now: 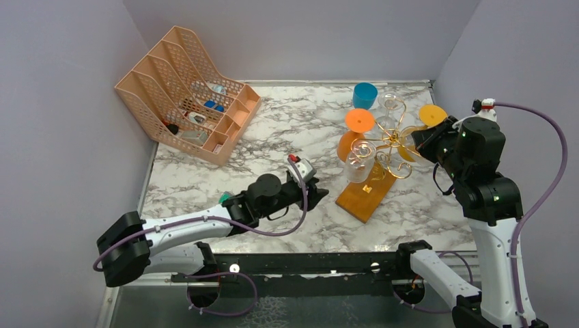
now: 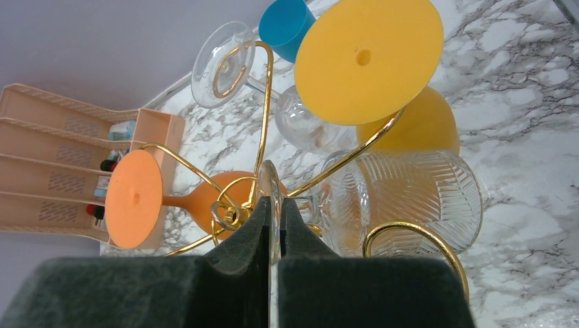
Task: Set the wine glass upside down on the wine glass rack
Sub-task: Turn the wine glass upside down at the wine rack.
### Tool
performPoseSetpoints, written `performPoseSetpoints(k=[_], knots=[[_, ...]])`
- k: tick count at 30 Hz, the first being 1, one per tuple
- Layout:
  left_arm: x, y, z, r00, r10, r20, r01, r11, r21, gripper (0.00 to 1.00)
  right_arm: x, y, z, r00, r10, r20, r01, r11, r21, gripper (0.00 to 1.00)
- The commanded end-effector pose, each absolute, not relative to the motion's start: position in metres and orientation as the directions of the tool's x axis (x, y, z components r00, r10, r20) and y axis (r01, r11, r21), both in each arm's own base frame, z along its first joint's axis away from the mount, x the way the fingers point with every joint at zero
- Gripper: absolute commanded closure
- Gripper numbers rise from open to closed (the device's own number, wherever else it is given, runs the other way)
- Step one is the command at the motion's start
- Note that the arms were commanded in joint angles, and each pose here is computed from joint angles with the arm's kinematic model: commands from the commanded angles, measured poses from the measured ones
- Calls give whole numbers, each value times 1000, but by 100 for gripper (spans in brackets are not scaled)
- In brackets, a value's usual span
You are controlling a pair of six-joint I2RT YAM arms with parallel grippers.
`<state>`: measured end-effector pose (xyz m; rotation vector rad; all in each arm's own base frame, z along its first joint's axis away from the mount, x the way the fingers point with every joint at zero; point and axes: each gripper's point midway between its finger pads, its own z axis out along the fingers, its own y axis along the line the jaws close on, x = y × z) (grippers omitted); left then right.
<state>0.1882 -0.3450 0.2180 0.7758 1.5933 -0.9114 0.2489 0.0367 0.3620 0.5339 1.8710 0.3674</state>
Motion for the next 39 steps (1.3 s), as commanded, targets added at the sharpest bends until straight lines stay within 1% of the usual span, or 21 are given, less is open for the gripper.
performPoseSetpoints(k=[1, 7, 9, 13, 19, 21, 24, 28, 33, 36, 39], knots=[[202, -352, 225, -130, -84, -988, 771, 618, -154, 50, 247, 46, 374, -282, 527, -802, 113, 848, 518, 99], [185, -389, 198, -97, -69, -993, 792, 599, -119, 51, 244, 46, 371, -277, 535, -798, 114, 843, 526, 99], [183, -401, 186, -85, -51, -995, 780, 618, -99, 51, 244, 45, 371, -272, 530, -803, 112, 846, 521, 99], [186, -427, 180, -49, -78, -996, 767, 636, -88, 51, 244, 45, 374, -271, 510, -816, 101, 858, 503, 99], [200, -471, 160, 51, -49, -997, 774, 633, 9, 42, 240, 43, 378, -269, 494, -827, 92, 868, 488, 99], [202, -486, 154, 78, -42, -996, 785, 619, 35, 41, 239, 44, 376, -274, 495, -824, 91, 867, 491, 99], [203, -504, 143, 75, -42, -996, 806, 590, 36, 41, 238, 44, 375, -275, 500, -821, 93, 864, 495, 99], [222, -512, 128, 40, -51, -998, 788, 616, 0, 46, 236, 44, 374, -277, 499, -821, 95, 865, 493, 99], [248, -522, 116, 24, -57, -998, 756, 655, -19, 49, 233, 46, 373, -291, 494, -819, 84, 866, 492, 99], [253, -531, 111, 30, -55, -998, 751, 660, -14, 49, 231, 47, 374, -290, 488, -823, 75, 869, 489, 99], [253, -539, 104, 19, -56, -998, 761, 648, -21, 53, 230, 47, 375, -288, 483, -827, 67, 872, 485, 99]])
